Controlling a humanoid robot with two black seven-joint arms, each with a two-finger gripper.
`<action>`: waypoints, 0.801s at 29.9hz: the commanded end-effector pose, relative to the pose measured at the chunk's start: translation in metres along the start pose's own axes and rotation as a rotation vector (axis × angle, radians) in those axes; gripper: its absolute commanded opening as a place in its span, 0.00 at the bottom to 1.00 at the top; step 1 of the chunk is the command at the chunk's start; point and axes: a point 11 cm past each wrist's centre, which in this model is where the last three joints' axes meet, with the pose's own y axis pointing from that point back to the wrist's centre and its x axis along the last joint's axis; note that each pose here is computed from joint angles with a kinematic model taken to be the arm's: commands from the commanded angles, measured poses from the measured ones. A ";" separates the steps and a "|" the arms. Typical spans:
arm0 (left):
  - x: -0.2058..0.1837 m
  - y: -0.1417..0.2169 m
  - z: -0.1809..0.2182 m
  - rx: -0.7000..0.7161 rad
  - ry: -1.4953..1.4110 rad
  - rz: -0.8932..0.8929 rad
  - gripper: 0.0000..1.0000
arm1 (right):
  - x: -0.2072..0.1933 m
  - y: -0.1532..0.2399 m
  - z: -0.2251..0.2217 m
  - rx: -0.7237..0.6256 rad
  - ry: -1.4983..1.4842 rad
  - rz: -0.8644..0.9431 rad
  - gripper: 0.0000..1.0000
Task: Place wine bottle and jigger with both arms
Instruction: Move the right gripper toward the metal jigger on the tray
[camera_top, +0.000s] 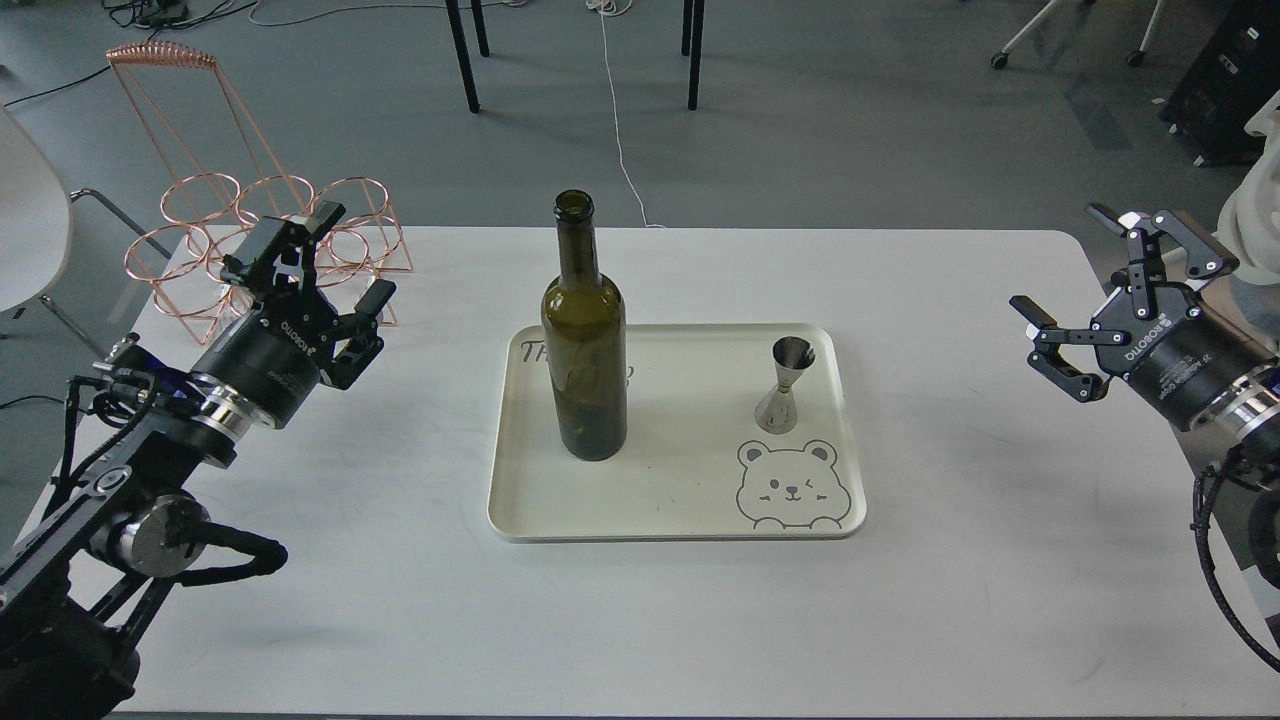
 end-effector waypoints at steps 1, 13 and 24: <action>0.001 0.002 -0.001 0.000 -0.003 0.002 0.98 | -0.001 0.000 0.003 -0.011 0.014 -0.003 0.99; 0.012 0.003 0.016 -0.014 -0.059 0.003 0.98 | -0.046 0.014 0.019 -0.271 0.873 -0.425 0.99; 0.014 0.005 0.033 -0.105 -0.070 -0.003 0.98 | -0.053 -0.006 0.076 -0.024 1.716 -0.498 0.99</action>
